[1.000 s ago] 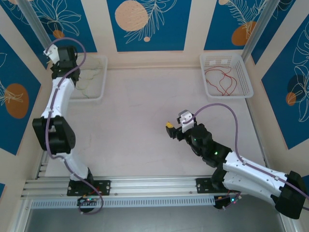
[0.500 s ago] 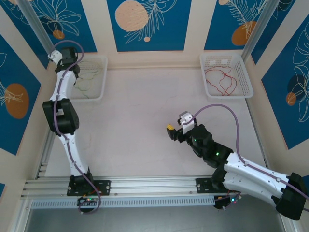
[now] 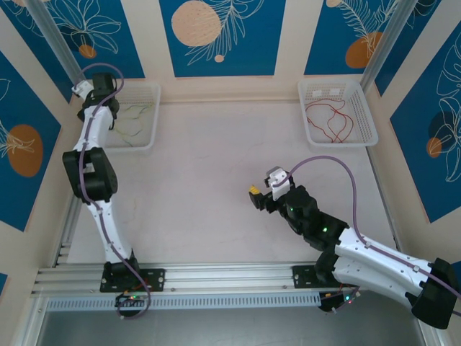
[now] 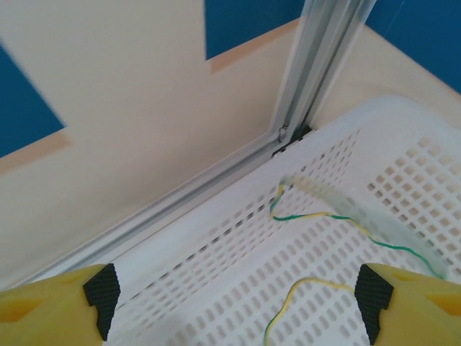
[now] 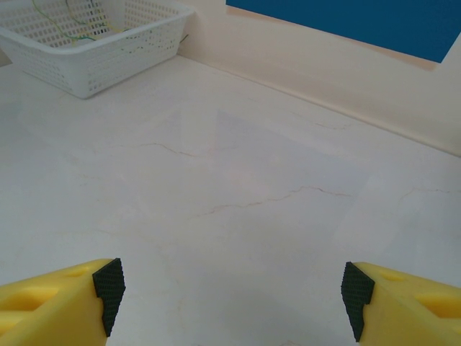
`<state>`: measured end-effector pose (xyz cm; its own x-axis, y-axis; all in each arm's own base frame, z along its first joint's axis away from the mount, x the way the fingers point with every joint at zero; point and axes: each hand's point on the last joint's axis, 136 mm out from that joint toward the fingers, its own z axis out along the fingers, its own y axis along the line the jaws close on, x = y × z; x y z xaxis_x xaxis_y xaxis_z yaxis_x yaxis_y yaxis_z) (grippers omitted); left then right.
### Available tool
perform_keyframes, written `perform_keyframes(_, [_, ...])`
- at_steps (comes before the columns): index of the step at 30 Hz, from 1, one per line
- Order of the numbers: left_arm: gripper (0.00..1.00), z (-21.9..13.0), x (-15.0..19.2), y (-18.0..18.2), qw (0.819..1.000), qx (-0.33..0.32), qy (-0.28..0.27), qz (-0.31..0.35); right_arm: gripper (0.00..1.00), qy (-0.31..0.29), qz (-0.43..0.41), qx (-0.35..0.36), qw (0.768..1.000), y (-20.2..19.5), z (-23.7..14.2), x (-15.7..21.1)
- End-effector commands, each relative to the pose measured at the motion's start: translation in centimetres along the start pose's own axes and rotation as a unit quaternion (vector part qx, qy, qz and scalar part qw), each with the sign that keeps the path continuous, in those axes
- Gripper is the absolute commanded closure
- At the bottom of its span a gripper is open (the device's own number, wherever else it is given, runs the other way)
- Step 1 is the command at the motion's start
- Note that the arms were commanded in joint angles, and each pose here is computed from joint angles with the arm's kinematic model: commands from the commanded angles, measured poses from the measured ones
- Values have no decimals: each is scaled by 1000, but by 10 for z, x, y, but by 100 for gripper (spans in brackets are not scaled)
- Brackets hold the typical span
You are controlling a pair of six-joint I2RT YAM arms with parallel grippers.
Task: Untangle the cables
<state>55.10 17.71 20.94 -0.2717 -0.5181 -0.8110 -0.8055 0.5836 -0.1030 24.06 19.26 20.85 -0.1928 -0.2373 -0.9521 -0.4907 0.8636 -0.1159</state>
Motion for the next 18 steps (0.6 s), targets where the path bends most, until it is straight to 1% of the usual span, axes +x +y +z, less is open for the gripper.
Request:
perform_keyframes(1, [14, -62, -39, 17, 998, 38, -39, -24, 18, -61, 9, 17, 998, -10, -7, -38])
perform_keyframes(3, [14, -88, -32, 30, 997, 59, -44, -33, 18, -71, 9, 27, 997, -14, -7, -40])
perform_keyframes(6, [14, -130, -7, 44, 991, 118, -43, -37, 18, -84, 10, 70, 994, -29, -8, -43])
perform_keyframes(8, [13, -162, 19, 41, 981, 187, -52, -5, 17, -90, 5, 111, 990, -46, -10, -42])
perform_keyframes(9, [12, -176, 29, 40, 976, 208, -60, 12, 16, -91, 6, 130, 987, -55, -11, -40])
perform_keyframes(11, [6, -207, 57, 38, 964, 241, -83, 72, 13, -82, 25, 167, 982, -79, -10, -31])
perform_keyframes(13, [0, -224, 78, 44, 957, 245, -101, 118, 13, -65, 60, 196, 977, -104, -11, -18])
perform_keyframes(14, [0, -226, 88, 53, 959, 234, -100, 127, 12, -64, 80, 216, 971, -116, -14, -15])
perform_keyframes(16, [0, -224, 106, 71, 961, 216, -101, 140, 12, -69, 119, 249, 959, -138, -23, -6])
perform_keyframes(18, [0, -219, 121, 84, 960, 210, -99, 158, 11, -85, 149, 256, 951, -151, -29, 0])
